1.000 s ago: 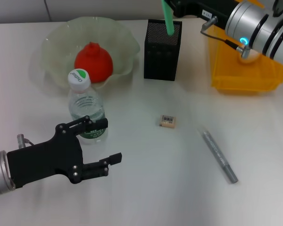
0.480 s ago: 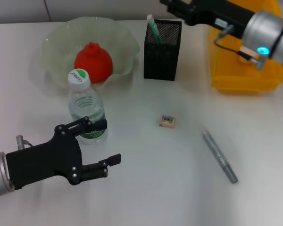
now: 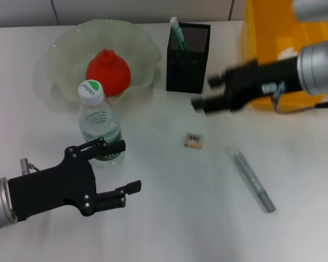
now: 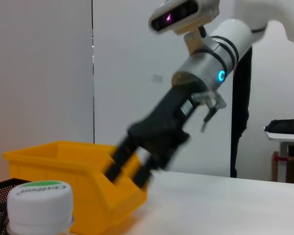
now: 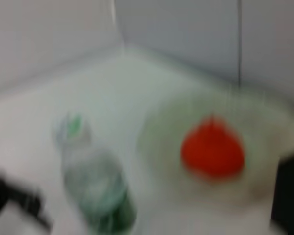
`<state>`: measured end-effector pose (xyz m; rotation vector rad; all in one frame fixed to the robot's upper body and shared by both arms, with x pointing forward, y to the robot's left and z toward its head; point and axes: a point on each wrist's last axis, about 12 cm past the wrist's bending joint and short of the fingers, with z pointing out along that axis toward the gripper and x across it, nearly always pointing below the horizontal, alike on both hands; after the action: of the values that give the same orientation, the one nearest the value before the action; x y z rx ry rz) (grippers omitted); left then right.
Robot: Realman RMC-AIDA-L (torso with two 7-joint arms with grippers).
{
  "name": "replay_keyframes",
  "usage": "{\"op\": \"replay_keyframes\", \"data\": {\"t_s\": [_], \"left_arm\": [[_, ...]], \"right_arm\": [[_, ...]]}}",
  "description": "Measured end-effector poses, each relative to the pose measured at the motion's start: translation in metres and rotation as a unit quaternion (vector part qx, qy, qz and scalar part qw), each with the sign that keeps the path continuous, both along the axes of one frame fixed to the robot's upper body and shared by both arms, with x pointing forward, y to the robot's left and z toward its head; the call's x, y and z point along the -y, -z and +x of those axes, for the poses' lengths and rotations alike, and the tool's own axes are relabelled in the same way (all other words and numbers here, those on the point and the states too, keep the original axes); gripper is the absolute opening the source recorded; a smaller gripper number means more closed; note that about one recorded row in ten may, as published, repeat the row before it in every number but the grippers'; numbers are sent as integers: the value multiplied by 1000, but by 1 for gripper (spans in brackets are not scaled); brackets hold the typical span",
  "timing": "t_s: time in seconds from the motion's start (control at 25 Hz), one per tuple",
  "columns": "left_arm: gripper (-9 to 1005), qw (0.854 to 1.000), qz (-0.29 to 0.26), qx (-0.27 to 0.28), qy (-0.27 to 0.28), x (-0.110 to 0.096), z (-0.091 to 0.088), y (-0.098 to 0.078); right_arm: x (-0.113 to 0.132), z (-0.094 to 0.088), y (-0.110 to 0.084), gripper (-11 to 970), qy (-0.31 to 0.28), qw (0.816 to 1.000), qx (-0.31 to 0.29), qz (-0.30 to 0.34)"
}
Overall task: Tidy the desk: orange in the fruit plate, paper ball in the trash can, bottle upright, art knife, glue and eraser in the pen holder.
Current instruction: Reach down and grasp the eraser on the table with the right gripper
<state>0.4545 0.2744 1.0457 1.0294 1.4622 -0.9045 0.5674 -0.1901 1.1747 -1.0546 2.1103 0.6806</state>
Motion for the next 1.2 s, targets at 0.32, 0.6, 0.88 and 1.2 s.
{"op": "replay_keyframes", "data": {"t_s": [0.32,0.6,0.88,1.2], "left_arm": [[801,1000,0,-1,0,0,0,0],[801,1000,0,-2,-2,-1,-1,1],[801,1000,1,-2,-3,-1,-1,1],[801,1000,0,-1,-5,-2,-1,1]], "right_arm": [[-33,4,15,674,-26,986,-49,-159],[-56,10,37,671,-39,982,-32,-181],[-66,13,53,667,-37,981,-12,-188],[-70,17,62,597,-39,980,-28,-192]]}}
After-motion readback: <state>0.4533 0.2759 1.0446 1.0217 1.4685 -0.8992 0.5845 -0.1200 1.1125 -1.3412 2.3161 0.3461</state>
